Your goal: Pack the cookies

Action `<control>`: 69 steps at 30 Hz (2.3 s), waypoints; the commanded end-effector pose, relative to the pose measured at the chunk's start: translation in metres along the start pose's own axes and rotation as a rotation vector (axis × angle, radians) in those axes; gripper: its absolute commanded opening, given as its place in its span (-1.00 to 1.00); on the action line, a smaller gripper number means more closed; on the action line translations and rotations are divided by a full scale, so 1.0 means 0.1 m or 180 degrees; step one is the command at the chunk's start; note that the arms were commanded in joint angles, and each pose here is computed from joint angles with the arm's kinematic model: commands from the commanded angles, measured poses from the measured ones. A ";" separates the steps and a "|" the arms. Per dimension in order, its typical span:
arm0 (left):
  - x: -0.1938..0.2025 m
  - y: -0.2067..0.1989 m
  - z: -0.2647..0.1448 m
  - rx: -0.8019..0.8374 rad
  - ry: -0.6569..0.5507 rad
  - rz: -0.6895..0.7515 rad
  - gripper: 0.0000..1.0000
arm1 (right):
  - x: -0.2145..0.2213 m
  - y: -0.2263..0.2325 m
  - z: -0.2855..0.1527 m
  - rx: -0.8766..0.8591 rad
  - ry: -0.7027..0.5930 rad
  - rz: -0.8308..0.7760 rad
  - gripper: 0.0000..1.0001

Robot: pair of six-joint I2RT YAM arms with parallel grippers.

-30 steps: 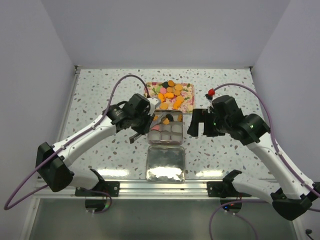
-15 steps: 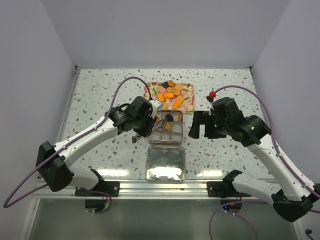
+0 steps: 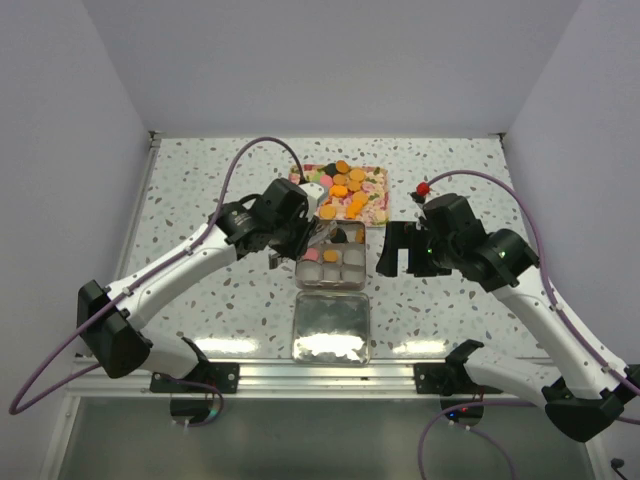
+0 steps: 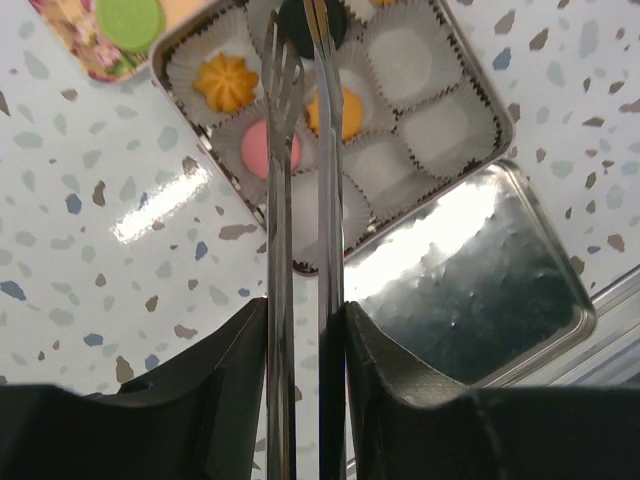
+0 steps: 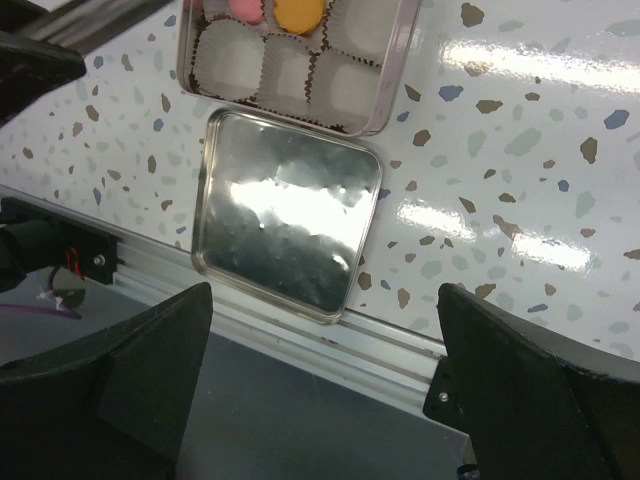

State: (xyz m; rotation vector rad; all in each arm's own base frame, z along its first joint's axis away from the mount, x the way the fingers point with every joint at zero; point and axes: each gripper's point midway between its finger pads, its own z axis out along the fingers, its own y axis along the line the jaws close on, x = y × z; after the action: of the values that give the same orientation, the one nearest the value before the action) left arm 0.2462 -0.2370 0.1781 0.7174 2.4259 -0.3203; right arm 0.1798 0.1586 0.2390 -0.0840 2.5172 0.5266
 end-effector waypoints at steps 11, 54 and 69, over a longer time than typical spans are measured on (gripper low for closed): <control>-0.70 0.28 -0.07 -0.0601 -0.0294 0.0088 -0.14 | -0.12 0.03 0.09 0.0028 -0.0060 -0.0020 0.97; -0.95 1.05 1.18 -0.1439 0.0422 0.0226 -0.06 | -0.24 -0.04 0.28 0.0277 0.0017 -0.0183 0.97; -0.66 0.95 1.14 -0.1200 0.0538 0.0153 -0.04 | -0.21 0.01 0.31 0.0191 0.0061 -0.0137 0.97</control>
State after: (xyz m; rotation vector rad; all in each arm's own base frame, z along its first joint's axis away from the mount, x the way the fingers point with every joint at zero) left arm 0.3948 -0.2195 0.0808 0.7145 2.5887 0.3327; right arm 0.2078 0.1648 0.2138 -0.1209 2.5879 0.3906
